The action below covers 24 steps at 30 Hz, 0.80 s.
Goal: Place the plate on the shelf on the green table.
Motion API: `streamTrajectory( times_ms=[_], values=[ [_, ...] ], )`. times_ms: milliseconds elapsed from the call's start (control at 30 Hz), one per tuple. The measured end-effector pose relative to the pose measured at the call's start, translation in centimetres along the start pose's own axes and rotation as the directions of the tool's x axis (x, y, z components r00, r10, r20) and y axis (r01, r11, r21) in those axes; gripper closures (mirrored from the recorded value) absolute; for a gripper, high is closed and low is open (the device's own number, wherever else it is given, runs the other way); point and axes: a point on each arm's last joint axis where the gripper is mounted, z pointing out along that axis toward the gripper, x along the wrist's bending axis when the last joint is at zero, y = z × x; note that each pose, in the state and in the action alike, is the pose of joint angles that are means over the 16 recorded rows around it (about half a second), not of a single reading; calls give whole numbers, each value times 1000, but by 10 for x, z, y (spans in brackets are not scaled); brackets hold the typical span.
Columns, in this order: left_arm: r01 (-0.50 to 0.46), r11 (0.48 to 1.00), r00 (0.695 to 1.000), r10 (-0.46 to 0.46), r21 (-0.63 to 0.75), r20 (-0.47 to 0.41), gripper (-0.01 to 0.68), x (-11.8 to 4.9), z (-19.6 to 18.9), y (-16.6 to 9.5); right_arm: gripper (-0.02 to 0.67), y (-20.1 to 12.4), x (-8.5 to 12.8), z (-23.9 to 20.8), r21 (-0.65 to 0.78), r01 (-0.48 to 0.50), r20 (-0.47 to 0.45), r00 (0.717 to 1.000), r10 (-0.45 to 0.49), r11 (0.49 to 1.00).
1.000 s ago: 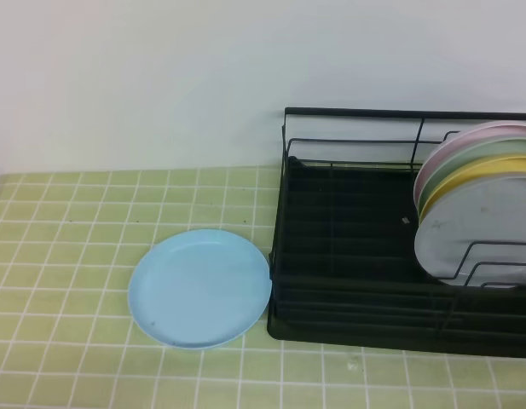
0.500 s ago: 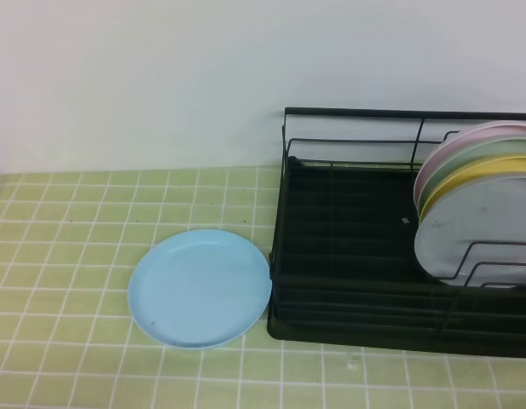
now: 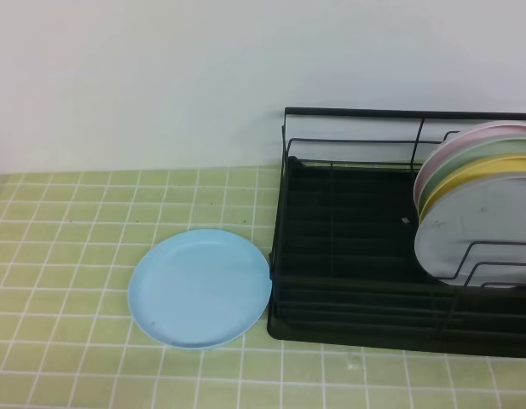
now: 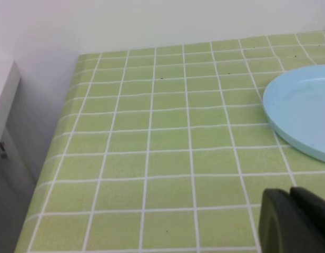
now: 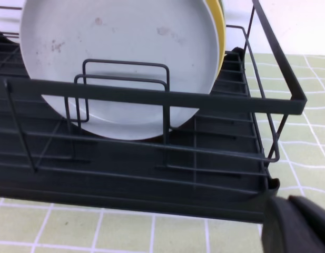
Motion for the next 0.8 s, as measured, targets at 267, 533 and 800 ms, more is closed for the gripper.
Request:
streamTrajectory(
  times_ms=[267, 533, 800],
  values=[
    [-2, 1000, 1000, 2, 0, 0, 675, 0, 0, 0, 652, 1, 0, 0, -6, 7, 3, 1000, -7, 1000],
    [-44, 999, 999, 44, 0, -2, 675, 0, 0, 0, 652, 6, -1, 0, -62, 14, 12, 1000, -14, 998],
    [-100, 992, 995, 99, -83, -19, 675, 1, 0, 8, 652, 18, -2, -2, -201, 17, 27, 1000, -12, 979]
  ],
)
